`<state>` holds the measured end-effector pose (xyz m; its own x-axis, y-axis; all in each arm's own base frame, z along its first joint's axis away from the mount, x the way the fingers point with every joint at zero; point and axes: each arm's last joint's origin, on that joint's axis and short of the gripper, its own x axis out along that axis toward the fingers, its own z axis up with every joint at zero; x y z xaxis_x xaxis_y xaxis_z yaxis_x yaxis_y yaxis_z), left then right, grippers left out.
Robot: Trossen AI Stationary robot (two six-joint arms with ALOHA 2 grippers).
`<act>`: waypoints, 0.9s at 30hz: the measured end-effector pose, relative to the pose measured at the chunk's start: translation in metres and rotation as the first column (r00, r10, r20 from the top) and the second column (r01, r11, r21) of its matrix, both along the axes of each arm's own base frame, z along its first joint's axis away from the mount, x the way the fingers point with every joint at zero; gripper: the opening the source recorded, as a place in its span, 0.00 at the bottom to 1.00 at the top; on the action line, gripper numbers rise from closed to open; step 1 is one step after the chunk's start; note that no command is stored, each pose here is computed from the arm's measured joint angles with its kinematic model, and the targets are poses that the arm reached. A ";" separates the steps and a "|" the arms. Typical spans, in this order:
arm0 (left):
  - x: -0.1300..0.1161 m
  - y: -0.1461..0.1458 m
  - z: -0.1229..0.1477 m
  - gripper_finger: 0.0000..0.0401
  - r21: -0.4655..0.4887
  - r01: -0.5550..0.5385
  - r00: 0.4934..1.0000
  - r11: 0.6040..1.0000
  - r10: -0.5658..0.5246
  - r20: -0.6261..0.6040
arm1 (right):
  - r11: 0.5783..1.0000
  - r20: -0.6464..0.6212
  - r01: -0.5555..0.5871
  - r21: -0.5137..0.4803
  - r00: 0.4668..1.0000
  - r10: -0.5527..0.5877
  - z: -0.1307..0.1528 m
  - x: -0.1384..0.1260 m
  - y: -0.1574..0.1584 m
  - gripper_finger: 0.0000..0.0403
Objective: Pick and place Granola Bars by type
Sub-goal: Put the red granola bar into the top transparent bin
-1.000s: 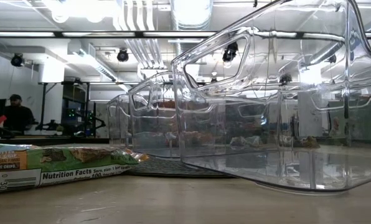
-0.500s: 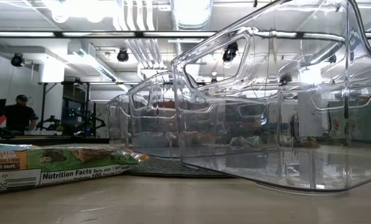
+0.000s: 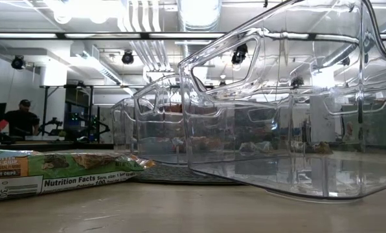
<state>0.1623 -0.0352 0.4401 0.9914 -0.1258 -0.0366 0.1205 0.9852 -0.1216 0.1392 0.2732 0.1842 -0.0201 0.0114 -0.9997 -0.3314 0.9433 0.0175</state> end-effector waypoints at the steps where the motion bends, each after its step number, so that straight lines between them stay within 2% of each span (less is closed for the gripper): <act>1: 0.000 0.000 0.000 0.00 -0.003 0.000 1.000 1.000 0.000 0.000 | 1.000 0.001 0.000 0.001 1.000 0.000 -0.002 0.000 -0.001 0.54; 20: -0.001 0.001 0.001 0.00 -0.006 -0.027 1.000 1.000 0.027 0.007 | 1.000 0.006 -0.009 0.012 1.000 0.009 -0.035 -0.006 -0.013 0.44; 27: -0.002 0.001 0.001 0.00 -0.007 -0.028 1.000 1.000 0.028 0.009 | 1.000 0.003 -0.004 0.011 1.000 0.004 -0.039 -0.007 -0.015 0.38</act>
